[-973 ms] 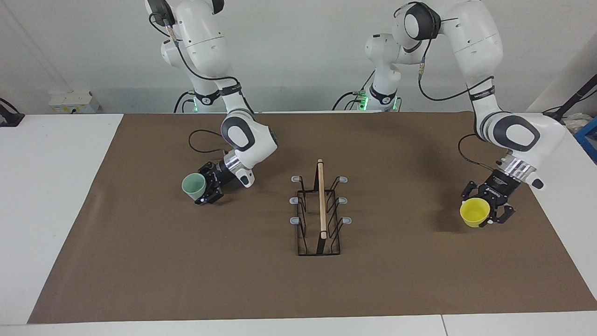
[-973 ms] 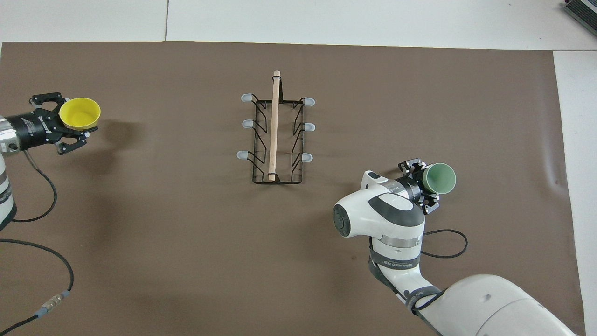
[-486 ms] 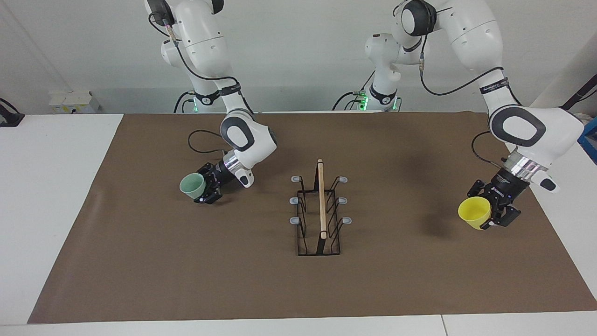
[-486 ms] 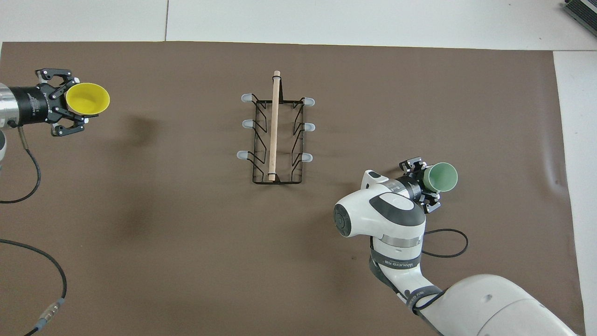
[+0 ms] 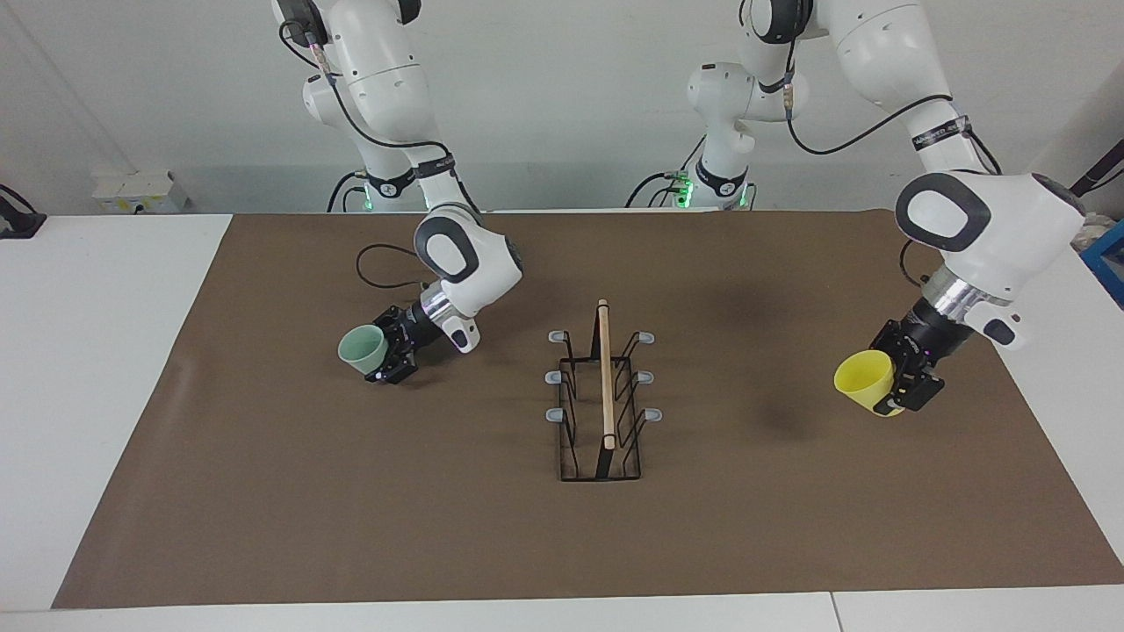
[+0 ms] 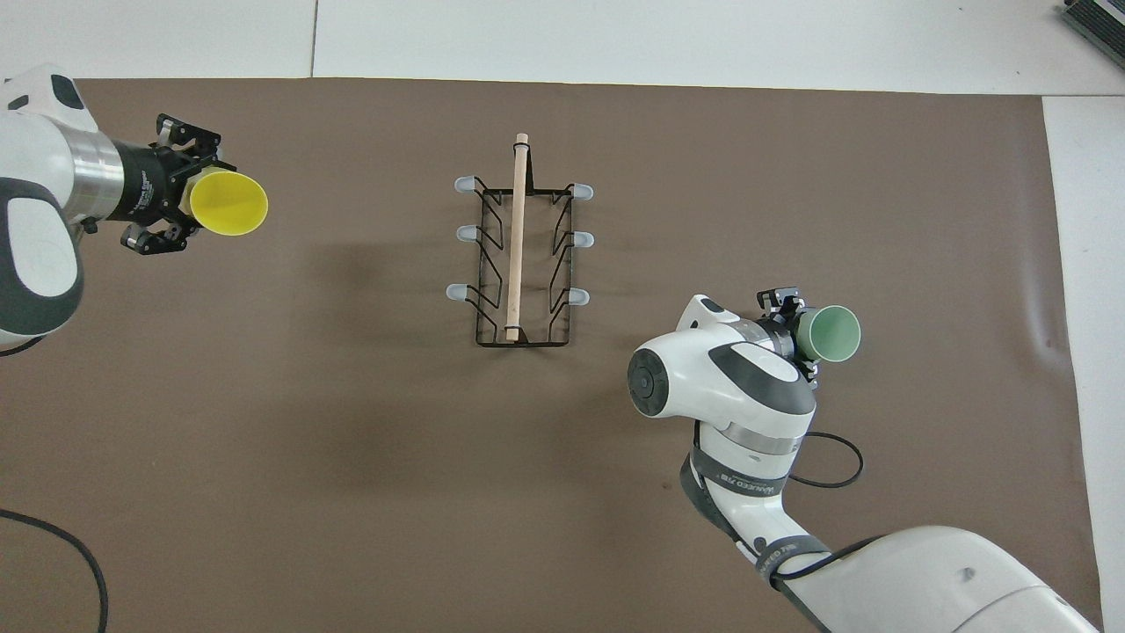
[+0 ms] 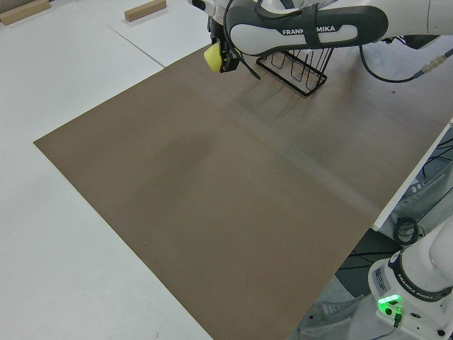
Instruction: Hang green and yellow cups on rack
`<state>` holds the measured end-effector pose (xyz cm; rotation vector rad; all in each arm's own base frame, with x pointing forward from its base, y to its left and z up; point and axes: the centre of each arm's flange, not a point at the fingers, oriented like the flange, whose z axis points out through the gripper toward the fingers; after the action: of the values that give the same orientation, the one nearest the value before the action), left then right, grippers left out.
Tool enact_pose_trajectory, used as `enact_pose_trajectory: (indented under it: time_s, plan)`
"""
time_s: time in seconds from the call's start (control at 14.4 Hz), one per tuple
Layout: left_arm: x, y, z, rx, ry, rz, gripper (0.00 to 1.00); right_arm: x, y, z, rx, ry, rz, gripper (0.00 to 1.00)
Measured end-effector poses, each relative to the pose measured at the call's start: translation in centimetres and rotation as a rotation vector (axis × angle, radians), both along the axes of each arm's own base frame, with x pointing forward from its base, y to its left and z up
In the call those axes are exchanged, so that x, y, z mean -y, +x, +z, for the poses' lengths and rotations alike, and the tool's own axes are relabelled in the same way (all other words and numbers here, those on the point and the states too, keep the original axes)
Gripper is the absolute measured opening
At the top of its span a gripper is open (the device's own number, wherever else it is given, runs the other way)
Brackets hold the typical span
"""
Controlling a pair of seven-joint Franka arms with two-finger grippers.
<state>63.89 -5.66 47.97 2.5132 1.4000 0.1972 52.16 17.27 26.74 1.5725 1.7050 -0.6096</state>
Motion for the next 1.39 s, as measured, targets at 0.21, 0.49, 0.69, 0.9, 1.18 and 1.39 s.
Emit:
enact_pose_trajectory:
  time_s: [0.21,0.49,0.69,0.9,1.18,1.39]
  plan:
    - [4.8,-1.9,0.5,0.006,0.134,-0.087,0.69,0.5,0.6,4.2,-0.016,0.135,-0.084,0.67]
    - [11.0,-3.9,0.4,0.045,0.281,-0.128,0.69,-0.9,-0.2,10.1,-0.008,0.342,-0.177,0.67]
    - [14.1,-4.9,-0.5,0.157,0.383,-0.147,0.69,-1.9,-1.0,12.8,-0.007,0.505,-0.269,0.67]
    - [17.2,-7.2,-1.7,0.216,0.44,-0.188,0.69,-3.1,-0.8,15.4,0.018,0.663,-0.324,0.67]
    - [20.7,-10.1,-2.4,0.37,0.533,-0.282,0.69,-4.0,-0.6,19.9,0.048,0.836,-0.389,0.67]
    - [22.5,-12.2,-3.4,0.446,0.566,-0.294,0.69,-5.4,-0.9,21.8,0.053,0.976,-0.399,0.67]
